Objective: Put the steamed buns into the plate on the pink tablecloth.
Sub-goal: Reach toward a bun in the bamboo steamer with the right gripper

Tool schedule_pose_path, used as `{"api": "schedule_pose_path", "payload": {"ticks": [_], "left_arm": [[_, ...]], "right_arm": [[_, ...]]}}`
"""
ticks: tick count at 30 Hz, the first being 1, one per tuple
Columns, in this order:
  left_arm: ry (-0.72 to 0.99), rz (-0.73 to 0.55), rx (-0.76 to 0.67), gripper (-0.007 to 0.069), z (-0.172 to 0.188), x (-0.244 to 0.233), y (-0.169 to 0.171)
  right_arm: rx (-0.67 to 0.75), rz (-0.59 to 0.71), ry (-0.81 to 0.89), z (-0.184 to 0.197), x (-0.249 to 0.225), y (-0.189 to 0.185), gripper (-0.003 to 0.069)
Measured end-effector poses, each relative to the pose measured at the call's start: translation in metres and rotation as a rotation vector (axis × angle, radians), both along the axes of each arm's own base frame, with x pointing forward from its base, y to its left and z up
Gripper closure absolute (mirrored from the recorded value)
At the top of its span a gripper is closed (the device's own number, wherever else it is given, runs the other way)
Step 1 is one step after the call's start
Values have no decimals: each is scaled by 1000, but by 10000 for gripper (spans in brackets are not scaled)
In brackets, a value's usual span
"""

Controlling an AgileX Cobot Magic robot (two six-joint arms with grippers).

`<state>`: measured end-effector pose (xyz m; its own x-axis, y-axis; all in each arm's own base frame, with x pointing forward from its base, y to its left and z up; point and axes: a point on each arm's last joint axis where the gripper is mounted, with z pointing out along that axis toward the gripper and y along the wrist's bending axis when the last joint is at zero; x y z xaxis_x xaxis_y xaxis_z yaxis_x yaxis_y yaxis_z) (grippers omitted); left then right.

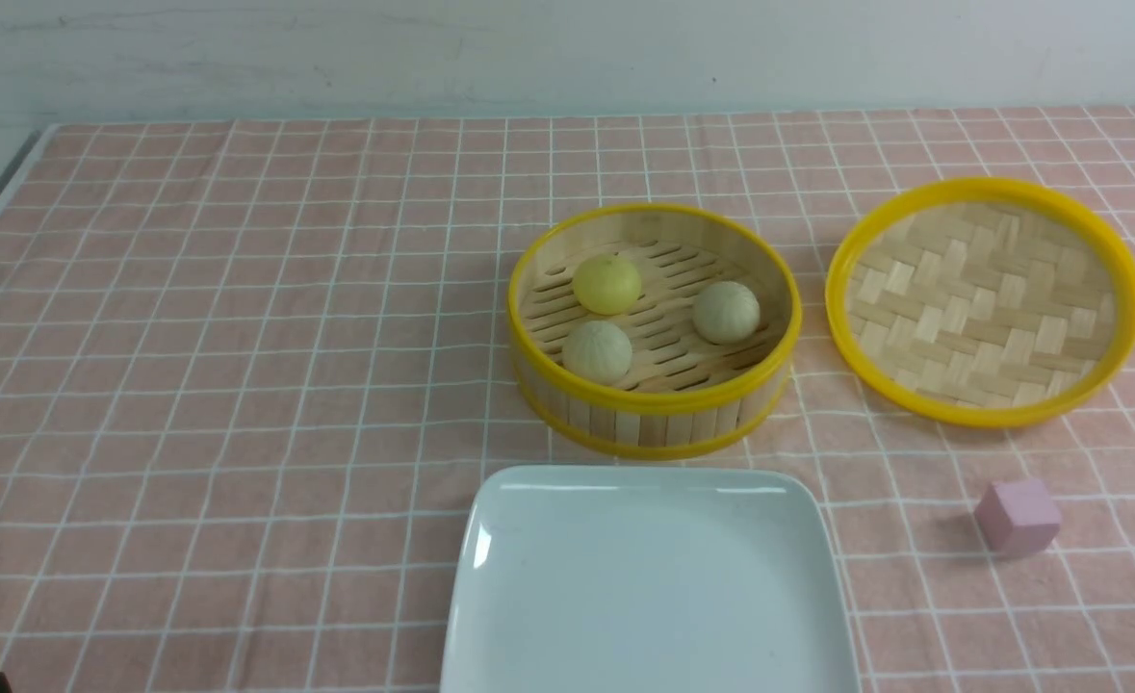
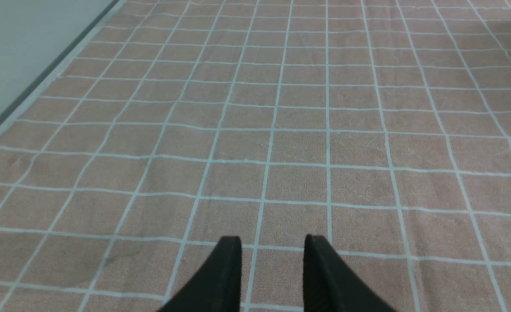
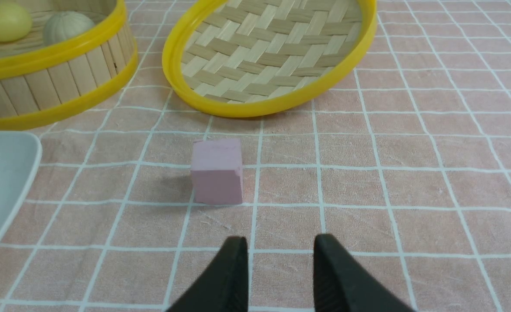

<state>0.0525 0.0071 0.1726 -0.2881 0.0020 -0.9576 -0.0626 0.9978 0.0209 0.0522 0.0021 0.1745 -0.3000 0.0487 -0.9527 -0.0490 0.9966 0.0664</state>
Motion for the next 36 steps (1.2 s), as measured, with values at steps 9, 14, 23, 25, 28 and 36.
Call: {"api": "schedule_pose_path", "payload": {"ticks": [9, 14, 23, 25, 28, 36], "left_arm": [[2, 64, -644, 385, 0, 0, -12], [54, 121, -1193, 385, 1, -1, -22], [50, 107, -1317, 389, 7, -1, -25], [54, 36, -1222, 423, 21, -4, -28], [0, -104, -1045, 525, 70, -16, -31], [475, -42, -694, 624, 103, -1, -34]], "right_arm": [[541, -52, 8, 3, 1, 9, 420], [886, -91, 57, 5, 0, 14, 420], [959, -90, 40, 11, 0, 14, 438], [897, -40, -53, 38, -3, 13, 482], [699, 24, -193, 91, -9, 11, 592], [286, 0, 295, 131, 40, 17, 671]]}}
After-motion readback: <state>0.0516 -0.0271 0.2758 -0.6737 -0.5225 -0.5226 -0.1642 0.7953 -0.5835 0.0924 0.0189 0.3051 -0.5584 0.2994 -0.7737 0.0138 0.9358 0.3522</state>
